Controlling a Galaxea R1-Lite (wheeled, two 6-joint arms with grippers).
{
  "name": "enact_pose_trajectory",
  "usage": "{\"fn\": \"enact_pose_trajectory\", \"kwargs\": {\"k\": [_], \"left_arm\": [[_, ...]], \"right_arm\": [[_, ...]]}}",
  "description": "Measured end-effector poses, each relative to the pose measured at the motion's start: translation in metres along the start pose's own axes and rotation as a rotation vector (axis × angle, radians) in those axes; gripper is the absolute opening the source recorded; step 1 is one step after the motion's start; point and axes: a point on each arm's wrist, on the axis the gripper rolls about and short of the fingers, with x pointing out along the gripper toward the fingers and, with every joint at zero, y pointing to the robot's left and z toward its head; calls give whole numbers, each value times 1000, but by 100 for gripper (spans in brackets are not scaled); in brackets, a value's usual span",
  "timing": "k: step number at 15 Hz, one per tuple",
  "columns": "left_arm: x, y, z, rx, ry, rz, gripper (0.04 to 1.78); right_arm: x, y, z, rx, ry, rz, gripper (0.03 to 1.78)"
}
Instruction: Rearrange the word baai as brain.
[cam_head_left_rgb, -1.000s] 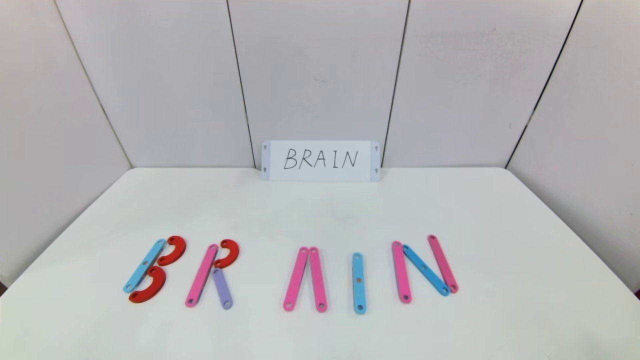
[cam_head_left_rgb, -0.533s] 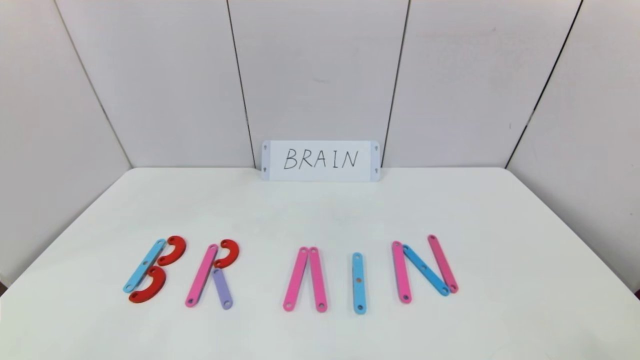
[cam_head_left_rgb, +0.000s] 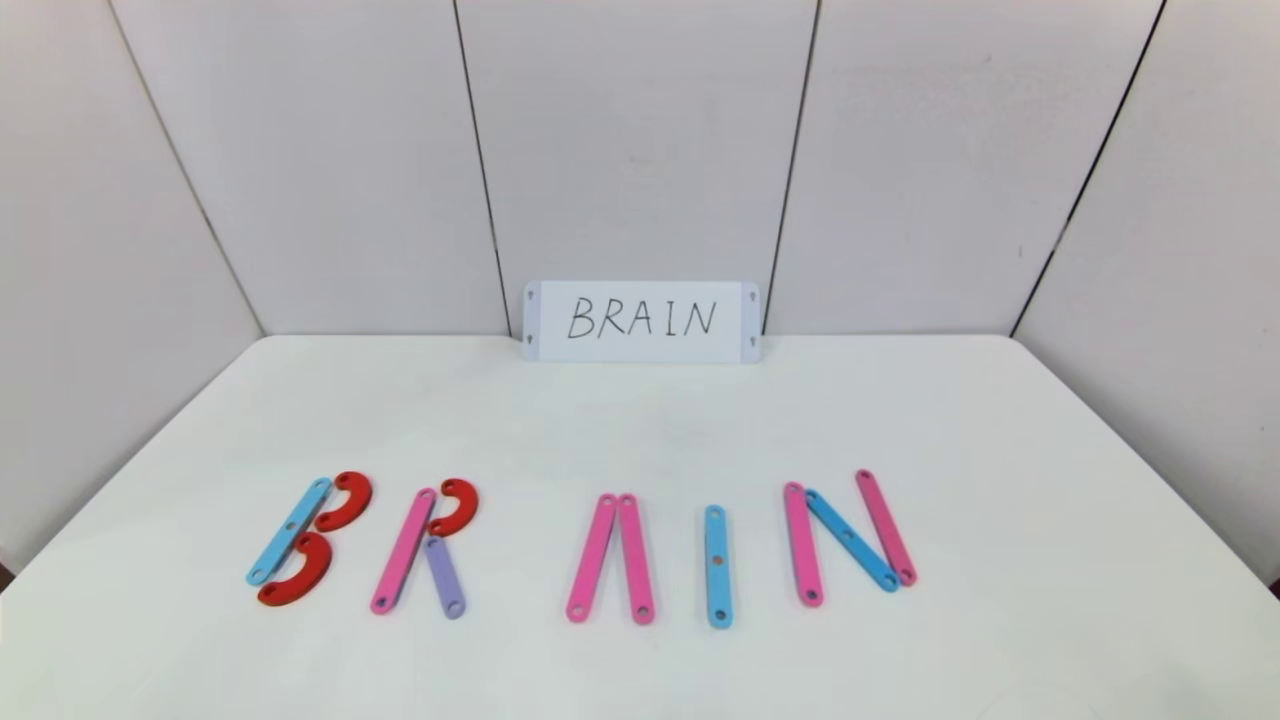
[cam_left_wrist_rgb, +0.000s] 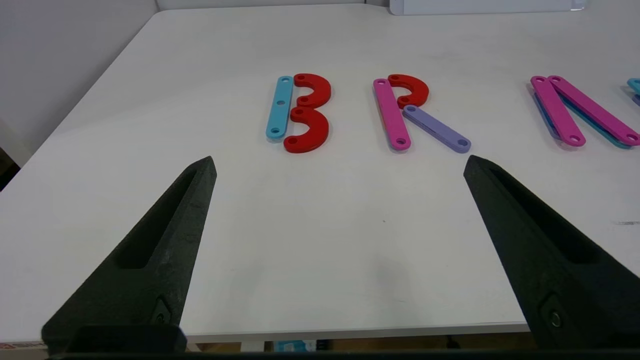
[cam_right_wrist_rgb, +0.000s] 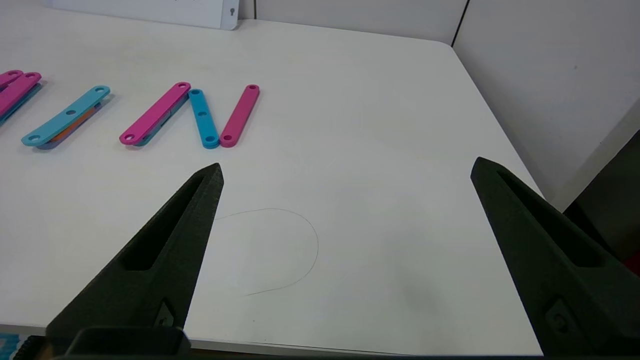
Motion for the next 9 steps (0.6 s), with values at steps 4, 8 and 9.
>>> {"fn": "enact_pose_trajectory", "kwargs": {"k": [4,8,9], "left_arm": [[0,0,0,45,0,-4,174],[0,0,0,43,2,-7,174],[0,0,0,42,2,-7,174]], "right_arm": [[0,0,0,0,0,0,173],[0,-1,0,42,-1,-28,173],[0,-1,0,52,-1,-30,173]]}}
